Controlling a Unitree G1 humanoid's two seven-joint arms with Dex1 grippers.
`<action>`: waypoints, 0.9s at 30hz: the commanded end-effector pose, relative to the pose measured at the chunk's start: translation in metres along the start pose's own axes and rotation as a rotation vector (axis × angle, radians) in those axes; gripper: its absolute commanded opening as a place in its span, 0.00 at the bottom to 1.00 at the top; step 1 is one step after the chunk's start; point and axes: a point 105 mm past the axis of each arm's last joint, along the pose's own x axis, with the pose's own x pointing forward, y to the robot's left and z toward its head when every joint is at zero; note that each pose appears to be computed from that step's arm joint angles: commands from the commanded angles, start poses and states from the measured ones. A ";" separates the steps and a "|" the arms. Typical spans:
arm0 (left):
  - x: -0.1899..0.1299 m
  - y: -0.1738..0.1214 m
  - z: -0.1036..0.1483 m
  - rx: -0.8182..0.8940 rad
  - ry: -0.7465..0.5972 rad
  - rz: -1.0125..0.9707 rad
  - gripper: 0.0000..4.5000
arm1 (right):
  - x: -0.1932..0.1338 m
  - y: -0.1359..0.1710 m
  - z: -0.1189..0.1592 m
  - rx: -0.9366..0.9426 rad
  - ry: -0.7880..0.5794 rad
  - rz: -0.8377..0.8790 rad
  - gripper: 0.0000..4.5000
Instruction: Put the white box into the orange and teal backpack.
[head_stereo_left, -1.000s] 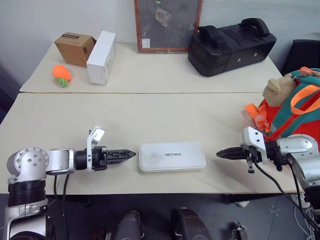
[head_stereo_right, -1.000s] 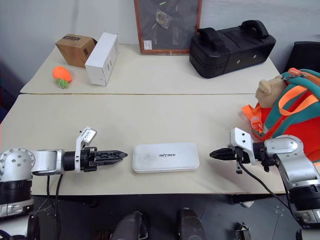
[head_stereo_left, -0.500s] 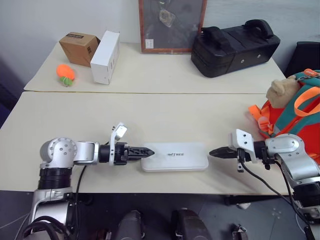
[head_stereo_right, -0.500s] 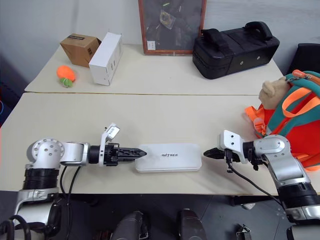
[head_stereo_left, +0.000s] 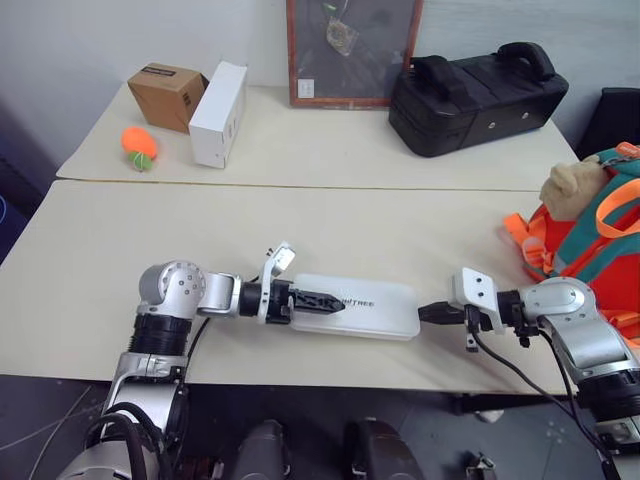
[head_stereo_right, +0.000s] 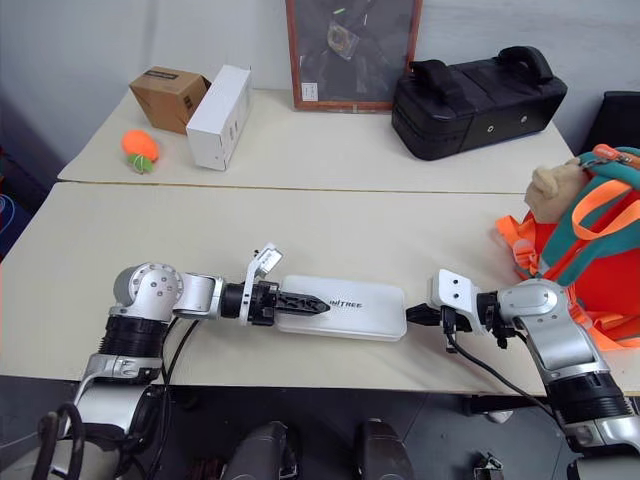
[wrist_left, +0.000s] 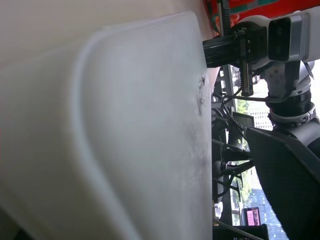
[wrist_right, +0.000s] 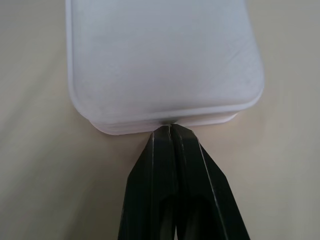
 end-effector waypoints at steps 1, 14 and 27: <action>-0.006 -0.009 0.003 0.006 -0.011 -0.057 0.65 | -0.002 0.002 0.008 -0.040 -0.029 -0.008 0.00; -0.028 -0.033 0.016 0.194 -0.179 -0.115 0.27 | -0.031 0.014 0.013 0.173 -0.123 -0.194 0.00; -0.053 -0.088 0.042 0.437 -0.416 -0.269 0.27 | -0.165 0.066 0.004 0.575 -0.079 -0.785 0.89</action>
